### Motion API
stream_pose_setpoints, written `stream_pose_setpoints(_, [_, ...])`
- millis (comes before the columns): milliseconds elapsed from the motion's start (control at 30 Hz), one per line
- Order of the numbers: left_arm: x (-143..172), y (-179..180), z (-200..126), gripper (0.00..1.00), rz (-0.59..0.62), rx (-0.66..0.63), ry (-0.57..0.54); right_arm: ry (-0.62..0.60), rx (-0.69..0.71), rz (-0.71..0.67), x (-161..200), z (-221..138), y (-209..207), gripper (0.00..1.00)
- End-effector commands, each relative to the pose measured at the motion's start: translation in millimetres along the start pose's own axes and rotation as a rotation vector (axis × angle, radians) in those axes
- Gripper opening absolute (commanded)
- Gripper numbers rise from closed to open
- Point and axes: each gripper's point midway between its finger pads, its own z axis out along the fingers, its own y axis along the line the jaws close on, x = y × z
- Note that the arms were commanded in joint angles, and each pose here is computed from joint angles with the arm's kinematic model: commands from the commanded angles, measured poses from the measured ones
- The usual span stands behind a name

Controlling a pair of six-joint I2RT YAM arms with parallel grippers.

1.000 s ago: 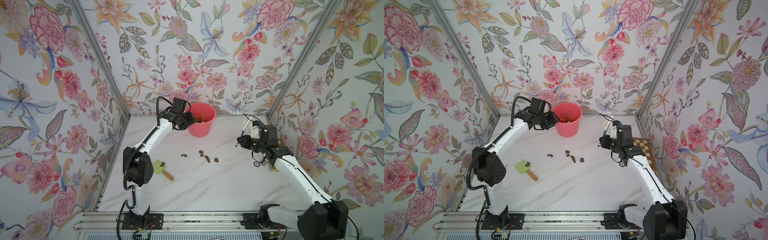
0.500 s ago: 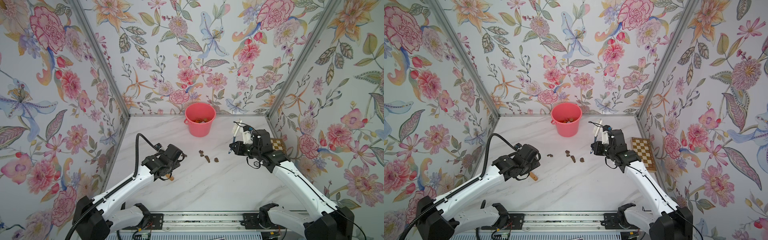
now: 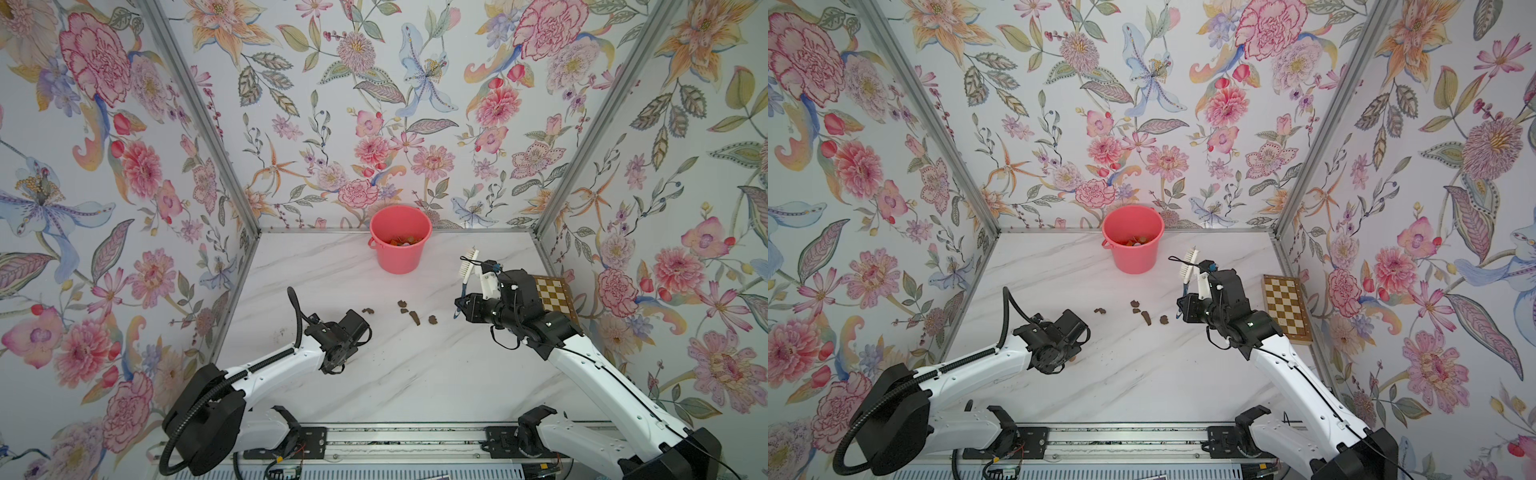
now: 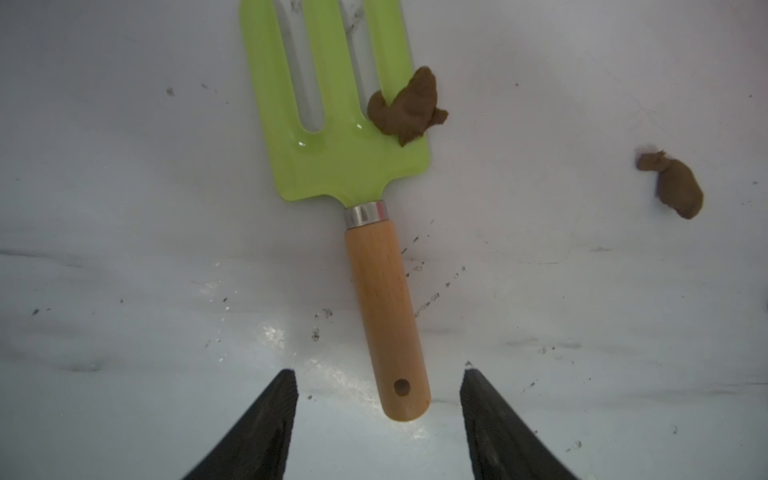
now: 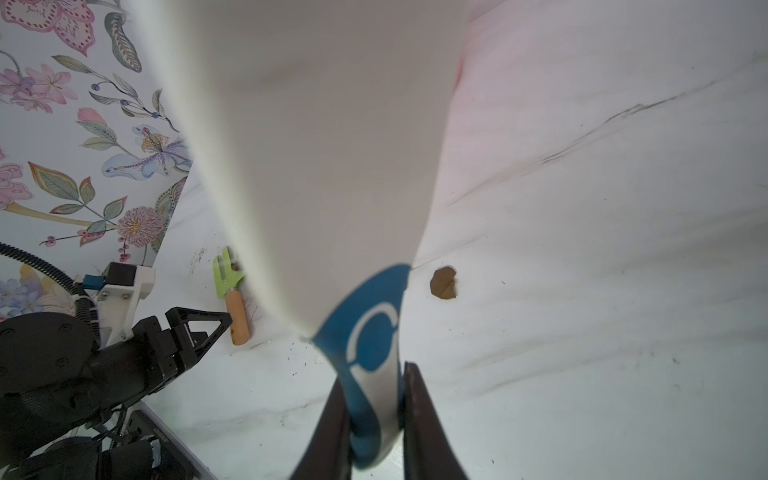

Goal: Brush the soil off the hand trowel and place it into the bucket
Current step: Pick up the hand trowel from the center of the board.

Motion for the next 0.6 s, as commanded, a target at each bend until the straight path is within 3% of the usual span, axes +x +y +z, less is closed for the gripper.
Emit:
stream_pose_setpoints(0, [10,-7,14,0.67,-0.033,0.023,0.029,-0.016,0.025,0.009,-4,-2,-2,0.07])
stream_pose_setpoints(100, [15,-11,23,0.66,-0.017,0.01,0.051,-0.019,0.034,0.011,-7,0,-3,0.07])
stream_pose_setpoints(567, [20,-3,32,0.27,0.029,-0.046,0.054,0.016,0.03,0.006,0,11,-2,0.07])
